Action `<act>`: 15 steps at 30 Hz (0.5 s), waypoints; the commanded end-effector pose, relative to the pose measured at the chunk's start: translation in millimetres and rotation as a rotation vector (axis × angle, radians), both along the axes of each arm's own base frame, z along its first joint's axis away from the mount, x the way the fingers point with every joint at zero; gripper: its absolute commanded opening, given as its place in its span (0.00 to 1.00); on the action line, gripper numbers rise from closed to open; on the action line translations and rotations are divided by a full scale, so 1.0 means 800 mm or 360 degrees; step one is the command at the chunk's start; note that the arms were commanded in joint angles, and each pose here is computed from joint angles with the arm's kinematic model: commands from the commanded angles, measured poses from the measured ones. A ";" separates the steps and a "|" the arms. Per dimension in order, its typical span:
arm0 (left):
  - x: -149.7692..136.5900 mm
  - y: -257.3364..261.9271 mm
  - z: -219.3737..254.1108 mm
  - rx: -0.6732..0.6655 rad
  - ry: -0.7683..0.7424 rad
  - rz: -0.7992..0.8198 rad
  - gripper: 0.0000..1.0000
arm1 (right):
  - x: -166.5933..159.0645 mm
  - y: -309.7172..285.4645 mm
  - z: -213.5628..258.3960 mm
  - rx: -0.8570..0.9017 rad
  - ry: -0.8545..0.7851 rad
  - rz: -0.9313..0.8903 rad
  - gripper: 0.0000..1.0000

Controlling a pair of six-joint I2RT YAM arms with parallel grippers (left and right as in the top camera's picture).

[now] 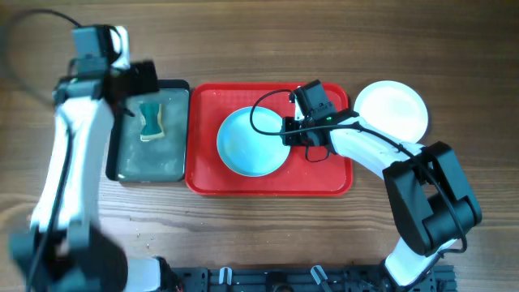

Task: Clean dirty plates on tray and stack at the side
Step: 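Carry the sponge left and drop it into the basin with left gripper, then lift the blue plate with the right gripper and tilt it over the basin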

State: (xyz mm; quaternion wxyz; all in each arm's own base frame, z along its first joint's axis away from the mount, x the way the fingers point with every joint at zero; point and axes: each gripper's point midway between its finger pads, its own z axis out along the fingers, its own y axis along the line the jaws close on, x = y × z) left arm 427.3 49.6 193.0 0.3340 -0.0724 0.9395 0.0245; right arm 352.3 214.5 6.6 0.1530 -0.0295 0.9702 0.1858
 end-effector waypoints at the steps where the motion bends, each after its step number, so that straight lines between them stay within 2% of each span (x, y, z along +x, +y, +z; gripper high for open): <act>1: -0.018 0.002 0.107 0.0004 -0.0357 0.0057 1.00 | -0.004 0.000 -0.008 -0.0017 0.0025 0.0006 0.19; 4: -0.034 0.001 0.132 0.0010 -0.0425 0.0056 1.00 | -0.006 -0.002 -0.010 -0.0027 0.0031 0.0003 0.05; 9: -0.035 0.001 0.133 0.0010 -0.0427 0.0056 1.00 | 0.010 -0.006 0.010 -0.0058 0.0020 -0.0022 0.04; 15: -0.035 0.001 0.133 0.0010 -0.0427 0.0057 1.00 | 0.053 0.004 0.089 -0.0180 -0.0145 0.0009 0.04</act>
